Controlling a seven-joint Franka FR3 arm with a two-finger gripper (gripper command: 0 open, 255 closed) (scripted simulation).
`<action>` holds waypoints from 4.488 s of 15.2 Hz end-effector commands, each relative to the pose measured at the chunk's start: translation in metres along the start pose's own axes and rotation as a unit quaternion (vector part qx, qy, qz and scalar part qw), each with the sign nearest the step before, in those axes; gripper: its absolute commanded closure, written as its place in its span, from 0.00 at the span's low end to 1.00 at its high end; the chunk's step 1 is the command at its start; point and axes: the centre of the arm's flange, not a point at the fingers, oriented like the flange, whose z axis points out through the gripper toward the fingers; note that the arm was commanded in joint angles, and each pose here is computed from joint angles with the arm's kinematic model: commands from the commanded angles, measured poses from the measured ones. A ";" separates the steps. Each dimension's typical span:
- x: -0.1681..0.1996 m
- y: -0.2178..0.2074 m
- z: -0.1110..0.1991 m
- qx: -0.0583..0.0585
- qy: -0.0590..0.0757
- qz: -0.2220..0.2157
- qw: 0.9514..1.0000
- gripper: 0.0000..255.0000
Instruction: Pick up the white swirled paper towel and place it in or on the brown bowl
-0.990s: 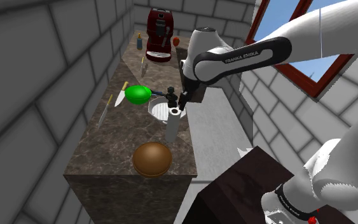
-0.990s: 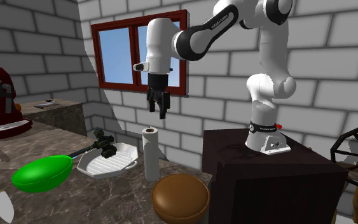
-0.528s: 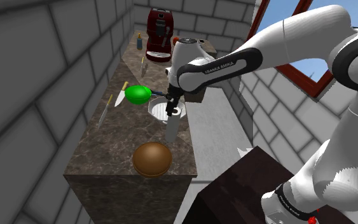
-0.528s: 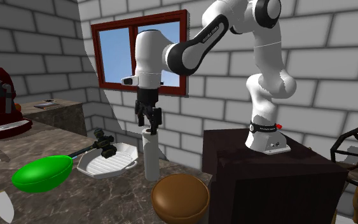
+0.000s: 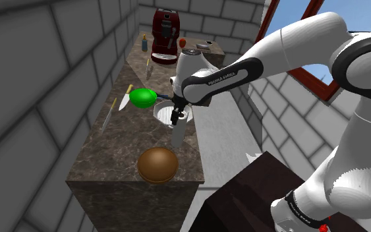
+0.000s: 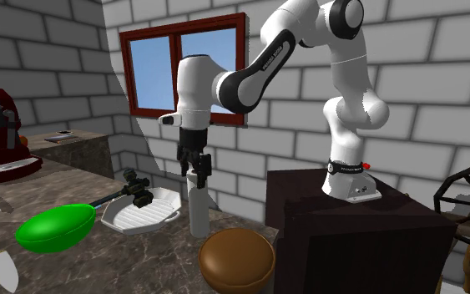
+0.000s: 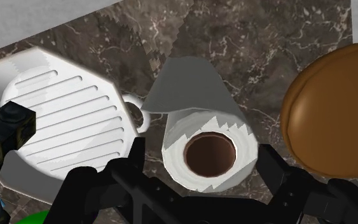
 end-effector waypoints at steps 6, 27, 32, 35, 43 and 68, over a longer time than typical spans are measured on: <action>0.000 0.000 0.001 0.000 0.000 0.000 1.000 1.00; 0.004 0.004 -0.062 0.000 0.000 0.000 1.000 1.00; 0.005 0.005 -0.089 0.000 0.000 0.000 1.000 1.00; 0.006 0.006 -0.104 0.000 0.000 0.000 1.000 1.00; 0.008 0.008 -0.147 0.000 0.000 0.000 1.000 1.00; 0.023 -0.187 -0.239 0.000 0.000 0.000 1.000 1.00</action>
